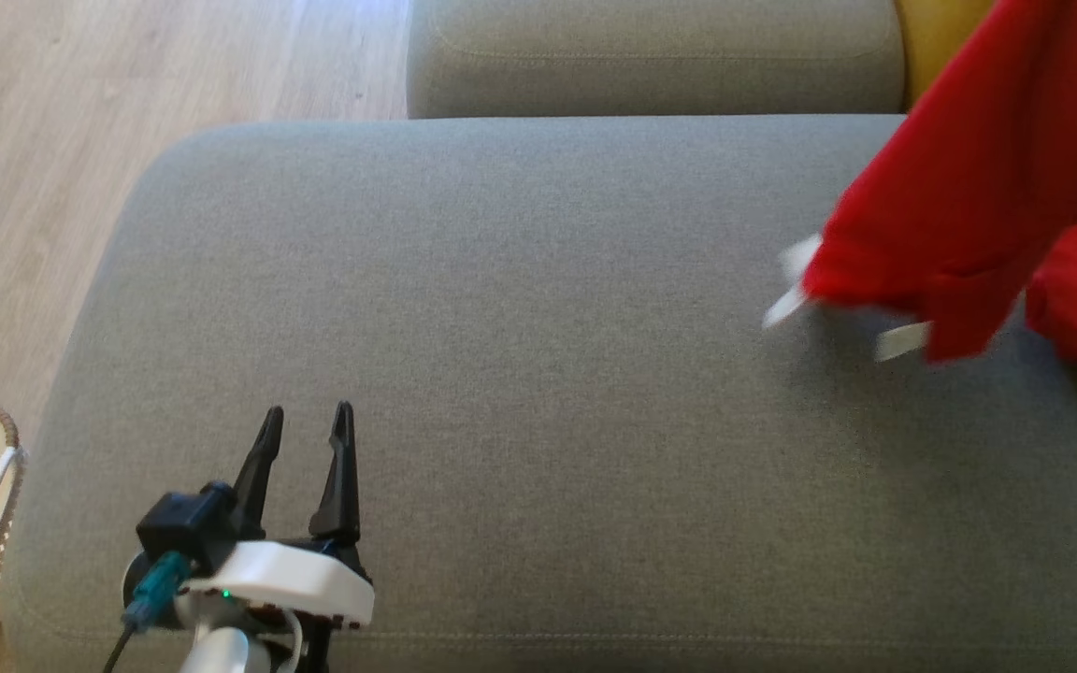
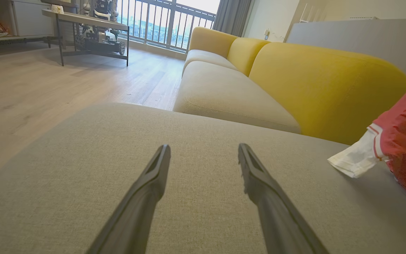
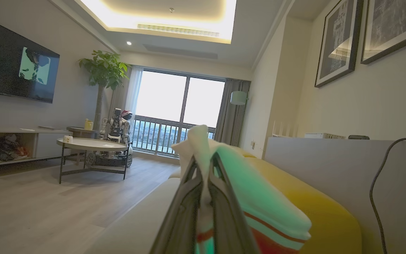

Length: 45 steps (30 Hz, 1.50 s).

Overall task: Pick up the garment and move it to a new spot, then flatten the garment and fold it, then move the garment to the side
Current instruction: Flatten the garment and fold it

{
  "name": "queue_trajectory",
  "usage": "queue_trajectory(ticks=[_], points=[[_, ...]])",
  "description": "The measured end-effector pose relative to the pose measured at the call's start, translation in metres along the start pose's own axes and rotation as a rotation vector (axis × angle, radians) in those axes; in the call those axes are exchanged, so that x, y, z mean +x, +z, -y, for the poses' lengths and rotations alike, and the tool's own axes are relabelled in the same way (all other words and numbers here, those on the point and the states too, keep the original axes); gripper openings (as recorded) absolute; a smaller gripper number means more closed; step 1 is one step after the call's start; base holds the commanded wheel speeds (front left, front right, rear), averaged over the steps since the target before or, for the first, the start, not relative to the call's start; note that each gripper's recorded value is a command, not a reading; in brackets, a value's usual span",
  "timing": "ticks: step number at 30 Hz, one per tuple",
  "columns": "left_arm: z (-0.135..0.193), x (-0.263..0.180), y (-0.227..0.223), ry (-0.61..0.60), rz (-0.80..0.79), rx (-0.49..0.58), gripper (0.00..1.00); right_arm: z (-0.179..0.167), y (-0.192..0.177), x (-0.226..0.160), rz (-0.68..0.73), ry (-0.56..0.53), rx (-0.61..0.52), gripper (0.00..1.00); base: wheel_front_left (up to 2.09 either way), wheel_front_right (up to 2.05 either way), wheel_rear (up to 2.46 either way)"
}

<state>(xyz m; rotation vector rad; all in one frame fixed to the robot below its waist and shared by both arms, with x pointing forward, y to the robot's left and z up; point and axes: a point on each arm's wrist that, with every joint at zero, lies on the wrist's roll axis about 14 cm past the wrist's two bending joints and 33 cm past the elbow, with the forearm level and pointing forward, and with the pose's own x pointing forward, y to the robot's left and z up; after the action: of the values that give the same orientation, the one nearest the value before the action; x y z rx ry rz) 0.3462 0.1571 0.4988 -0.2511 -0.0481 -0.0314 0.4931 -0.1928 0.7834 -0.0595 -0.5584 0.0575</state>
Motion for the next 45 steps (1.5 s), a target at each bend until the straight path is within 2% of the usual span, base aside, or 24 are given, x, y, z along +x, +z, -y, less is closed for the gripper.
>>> queue_trajectory(ticks=[9,14,17,21,25,29,33,37,38,41,44,45], points=[[0.001,-0.004,-0.001,0.003,-0.002,0.0,1.0,0.0,0.034,0.019,0.058,0.02,-0.04,0.0,0.0,0.0,0.0],[0.003,-0.005,-0.005,-0.001,-0.014,-0.001,1.0,0.028,0.033,0.031,0.038,-0.048,-0.086,0.0,0.0,0.0,0.0],[-0.001,-0.006,-0.006,0.011,-0.018,-0.001,1.0,0.048,0.045,0.04,0.066,-0.1,-0.118,0.0,0.0,0.0,0.0],[-0.004,-0.009,-0.007,0.022,-0.023,-0.001,1.0,0.044,0.068,0.056,0.135,-0.097,-0.155,0.0,0.0,0.0,0.0],[-0.008,-0.013,-0.007,0.036,-0.022,0.0,1.0,-0.013,0.071,0.07,0.162,0.049,-0.19,0.0,0.0,0.0,0.0],[-0.011,-0.017,-0.007,0.051,-0.022,0.0,1.0,-0.127,0.034,0.063,0.101,0.35,-0.2,0.0,0.0,0.0,0.0],[-0.013,-0.018,-0.007,0.057,-0.023,0.004,1.0,-0.233,-0.024,0.023,-0.023,0.631,-0.12,0.0,0.0,0.0,0.0],[-0.018,-0.016,0.001,0.077,-0.005,0.003,1.0,-0.313,-0.103,-0.05,-0.247,0.866,-0.042,0.0,0.0,0.0,0.0],[-0.018,-0.016,0.001,0.077,-0.005,0.003,1.0,-0.313,-0.103,-0.05,-0.247,0.866,-0.042,0.0,0.0,0.0,0.0],[-0.025,-0.017,0.005,0.103,0.006,0.001,1.0,-0.352,-0.146,-0.105,-0.39,0.997,0.0,0.0,0.0,0.0,0.0],[-0.034,-0.024,0.004,0.14,0.0,0.0,1.0,-0.376,-0.163,-0.134,-0.443,1.084,0.017,0.0,0.0,0.0,0.0],[-0.038,-0.027,0.003,0.157,-0.003,0.003,1.0,-0.382,-0.165,-0.14,-0.449,1.105,0.025,0.11,0.0,0.0,0.0]])
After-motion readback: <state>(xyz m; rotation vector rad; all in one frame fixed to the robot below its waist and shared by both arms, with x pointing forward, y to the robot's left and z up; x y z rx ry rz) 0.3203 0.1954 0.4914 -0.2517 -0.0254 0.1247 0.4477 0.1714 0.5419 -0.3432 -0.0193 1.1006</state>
